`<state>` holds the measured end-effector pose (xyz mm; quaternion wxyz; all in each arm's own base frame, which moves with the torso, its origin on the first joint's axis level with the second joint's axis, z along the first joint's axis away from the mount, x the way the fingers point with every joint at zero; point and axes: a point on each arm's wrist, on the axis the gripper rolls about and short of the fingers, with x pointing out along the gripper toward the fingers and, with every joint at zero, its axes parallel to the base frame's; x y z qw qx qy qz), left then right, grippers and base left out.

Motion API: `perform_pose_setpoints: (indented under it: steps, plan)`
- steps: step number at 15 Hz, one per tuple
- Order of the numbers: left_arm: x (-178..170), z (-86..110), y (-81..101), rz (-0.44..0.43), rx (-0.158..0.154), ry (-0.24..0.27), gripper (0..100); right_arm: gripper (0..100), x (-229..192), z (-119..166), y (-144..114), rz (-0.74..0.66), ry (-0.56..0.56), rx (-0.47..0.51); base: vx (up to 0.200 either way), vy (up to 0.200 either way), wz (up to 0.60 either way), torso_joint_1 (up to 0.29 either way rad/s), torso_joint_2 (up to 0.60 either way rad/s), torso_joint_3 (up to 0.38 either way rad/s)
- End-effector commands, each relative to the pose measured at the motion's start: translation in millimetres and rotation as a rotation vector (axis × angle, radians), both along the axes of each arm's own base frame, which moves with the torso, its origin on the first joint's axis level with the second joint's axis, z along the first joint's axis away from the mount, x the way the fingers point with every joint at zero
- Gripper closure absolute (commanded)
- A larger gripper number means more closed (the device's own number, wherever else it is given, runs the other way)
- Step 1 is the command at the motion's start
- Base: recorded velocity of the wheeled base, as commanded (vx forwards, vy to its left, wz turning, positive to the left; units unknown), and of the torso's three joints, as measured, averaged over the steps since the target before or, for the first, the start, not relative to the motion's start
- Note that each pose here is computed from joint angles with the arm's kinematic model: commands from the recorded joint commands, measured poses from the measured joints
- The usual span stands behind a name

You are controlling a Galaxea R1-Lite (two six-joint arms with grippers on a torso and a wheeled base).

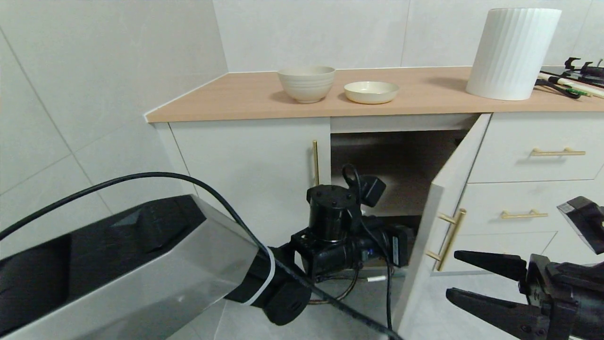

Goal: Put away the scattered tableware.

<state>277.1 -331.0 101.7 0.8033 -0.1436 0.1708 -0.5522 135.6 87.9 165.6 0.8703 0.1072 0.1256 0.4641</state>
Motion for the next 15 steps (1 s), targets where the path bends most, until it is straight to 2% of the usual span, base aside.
perform_pose_setpoints:
  steps: [1,2,3,4,6,8,9,11,12,13,15]
  plan:
    - [-53,31.1,28.2,-0.348,-0.099,-0.008,100,0,-22,14,-3,0.094,-0.069,0.049,0.0,0.0,0.0,0.0,0.0,0.0]
    - [-45,33.3,32.0,-0.291,-0.126,-0.025,100,0,-28,16,-6,0.126,-0.062,0.048,0.0,0.0,0.0,0.0,0.0,0.0]
    - [-36,31.8,35.3,-0.239,-0.125,-0.03,100,0,-30,18,-7,0.146,-0.045,0.041,0.0,0.0,0.0,0.0,0.0,0.0]
    - [-35,32.1,35.9,-0.235,-0.126,-0.031,100,0,-30,18,-7,0.146,-0.045,0.041,0.0,0.0,0.0,0.0,0.0,0.0]
    - [-17,34.6,49.4,-0.166,-0.13,-0.041,100,0,-28,18,-6,0.138,-0.026,0.031,0.0,0.0,0.0,0.0,0.0,0.0]
    - [-8,36.6,62.1,-0.11,-0.115,-0.031,100,0,-25,17,-5,0.132,-0.017,0.025,0.0,0.0,0.0,0.0,0.0,0.0]
    - [-2,39.0,69.2,-0.07,-0.097,-0.017,100,0,-24,17,-4,0.13,-0.017,0.024,0.0,0.0,0.0,0.0,0.0,0.0]
    - [14,51.7,81.8,0.105,-0.04,-0.058,100,0,-19,17,-1,0.111,-0.009,0.013,0.0,0.0,0.0,0.0,0.0,0.0]
    - [18,54.1,85.1,0.146,-0.028,-0.073,100,0,-18,17,0,0.11,-0.009,0.01,0.0,0.0,0.0,0.0,0.0,0.0]
    - [27,61.8,103.5,0.301,0.038,-0.104,100,0,-6,16,7,0.077,0.011,-0.011,0.0,0.0,0.0,0.0,0.0,0.0]
    - [24,75.2,127.0,0.402,0.073,-0.107,100,0,17,14,27,-0.036,0.038,-0.06,0.0,0.0,0.0,0.0,0.0,0.0]
